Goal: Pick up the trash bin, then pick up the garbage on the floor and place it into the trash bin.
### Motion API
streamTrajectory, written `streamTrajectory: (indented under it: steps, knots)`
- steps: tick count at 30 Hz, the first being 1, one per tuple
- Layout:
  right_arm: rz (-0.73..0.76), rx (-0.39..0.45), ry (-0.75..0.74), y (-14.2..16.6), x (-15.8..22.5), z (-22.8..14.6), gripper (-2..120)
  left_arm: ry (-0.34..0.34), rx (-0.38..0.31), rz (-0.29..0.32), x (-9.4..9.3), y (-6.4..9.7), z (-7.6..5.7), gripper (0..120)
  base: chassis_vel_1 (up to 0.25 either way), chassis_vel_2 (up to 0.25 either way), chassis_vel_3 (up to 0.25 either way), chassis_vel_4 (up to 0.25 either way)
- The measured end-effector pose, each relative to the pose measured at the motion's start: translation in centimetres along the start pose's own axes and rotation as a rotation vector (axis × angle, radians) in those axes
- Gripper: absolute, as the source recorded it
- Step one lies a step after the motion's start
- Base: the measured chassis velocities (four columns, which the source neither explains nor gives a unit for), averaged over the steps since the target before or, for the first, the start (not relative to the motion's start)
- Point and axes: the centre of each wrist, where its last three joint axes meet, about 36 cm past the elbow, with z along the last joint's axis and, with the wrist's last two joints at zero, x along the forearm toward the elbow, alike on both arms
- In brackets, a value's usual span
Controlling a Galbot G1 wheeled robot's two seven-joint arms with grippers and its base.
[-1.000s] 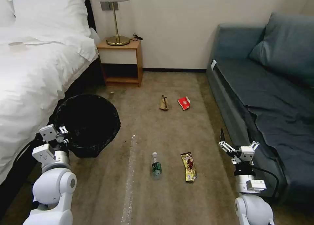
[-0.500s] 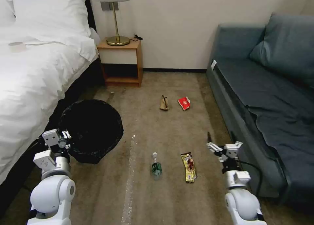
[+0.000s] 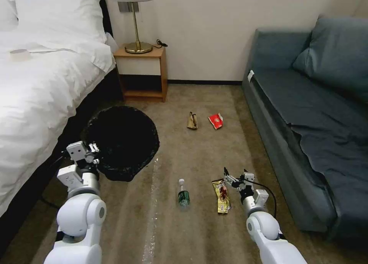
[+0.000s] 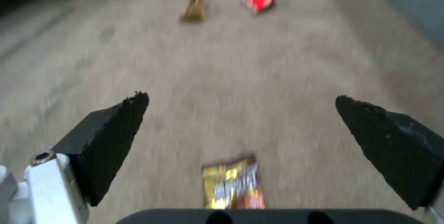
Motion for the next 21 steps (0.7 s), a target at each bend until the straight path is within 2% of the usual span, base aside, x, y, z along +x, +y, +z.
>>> streamTrajectory:
  steps: [6, 12, 21]
  knots:
    - [-0.035, -0.002, 0.054, -0.2, -0.8, 0.6, 100, 0.004, -0.006, -0.006, 0.1, 0.1, 0.3, 4, 0.000, 0.000, 0.000, 0.000]
    - [-0.086, -0.016, 0.143, 0.7, -1.6, 0.8, 100, 0.024, 0.005, -0.026, -0.3, 0.8, 0.8, 4, 0.000, 0.000, 0.000, 0.000]
    - [-0.107, -0.017, 0.208, 1.1, -3.4, 2.0, 100, 0.035, -0.003, -0.047, -0.4, 1.5, 1.0, 4, 0.000, 0.000, 0.000, 0.000]
